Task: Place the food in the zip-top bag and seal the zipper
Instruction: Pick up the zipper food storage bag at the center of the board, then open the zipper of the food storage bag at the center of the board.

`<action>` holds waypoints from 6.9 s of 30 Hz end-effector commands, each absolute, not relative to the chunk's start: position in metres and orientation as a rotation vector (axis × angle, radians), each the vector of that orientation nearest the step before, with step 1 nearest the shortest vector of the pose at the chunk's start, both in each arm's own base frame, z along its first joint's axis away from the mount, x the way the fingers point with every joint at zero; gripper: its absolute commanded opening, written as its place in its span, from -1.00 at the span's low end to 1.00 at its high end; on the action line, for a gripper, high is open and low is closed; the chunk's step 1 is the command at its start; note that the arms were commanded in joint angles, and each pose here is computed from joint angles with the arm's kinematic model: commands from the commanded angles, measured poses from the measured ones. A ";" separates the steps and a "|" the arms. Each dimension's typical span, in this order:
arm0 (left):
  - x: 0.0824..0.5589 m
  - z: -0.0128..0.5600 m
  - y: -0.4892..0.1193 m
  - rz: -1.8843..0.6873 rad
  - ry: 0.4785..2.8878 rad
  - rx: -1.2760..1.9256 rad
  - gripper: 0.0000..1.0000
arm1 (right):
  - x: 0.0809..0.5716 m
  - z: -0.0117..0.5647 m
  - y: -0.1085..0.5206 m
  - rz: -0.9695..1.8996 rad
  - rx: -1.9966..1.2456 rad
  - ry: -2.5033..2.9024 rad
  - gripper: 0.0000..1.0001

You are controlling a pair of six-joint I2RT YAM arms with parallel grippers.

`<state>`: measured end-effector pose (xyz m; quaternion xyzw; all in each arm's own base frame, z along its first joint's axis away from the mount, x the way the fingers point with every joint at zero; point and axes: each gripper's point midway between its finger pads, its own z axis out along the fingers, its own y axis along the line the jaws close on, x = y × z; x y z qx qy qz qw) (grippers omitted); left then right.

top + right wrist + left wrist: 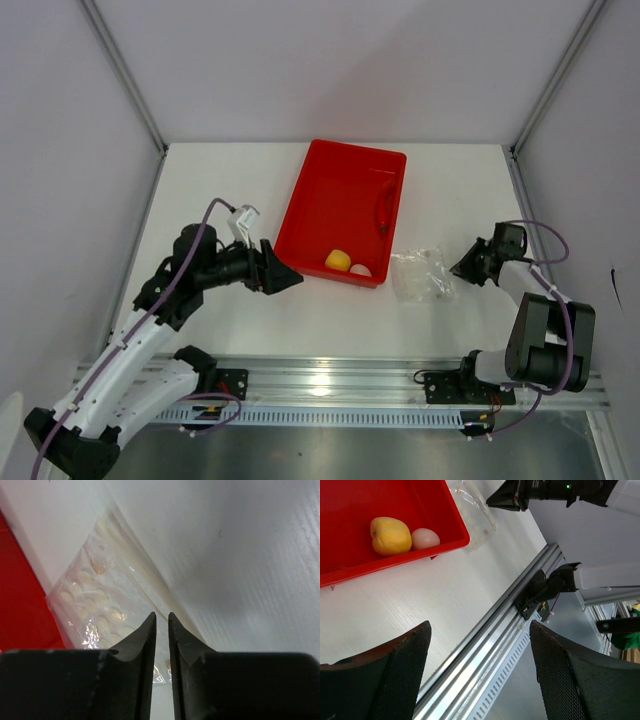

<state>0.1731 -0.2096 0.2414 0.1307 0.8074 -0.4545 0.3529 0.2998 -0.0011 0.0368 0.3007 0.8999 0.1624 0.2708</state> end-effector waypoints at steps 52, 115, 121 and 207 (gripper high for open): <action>0.204 0.282 -0.361 -1.135 2.265 0.518 -0.03 | 0.247 0.171 0.156 0.618 -0.158 2.238 -1.00; 0.264 0.173 -0.429 -0.965 2.411 0.454 -0.48 | 0.232 0.186 0.187 0.670 -0.278 2.157 -1.00; 0.258 0.171 -0.432 -1.021 2.421 0.477 -0.99 | 0.233 0.181 0.186 0.651 -0.267 2.182 -0.79; 0.217 0.146 -0.416 -1.061 2.472 0.680 -0.97 | 0.230 0.168 0.139 0.144 0.025 2.315 -1.00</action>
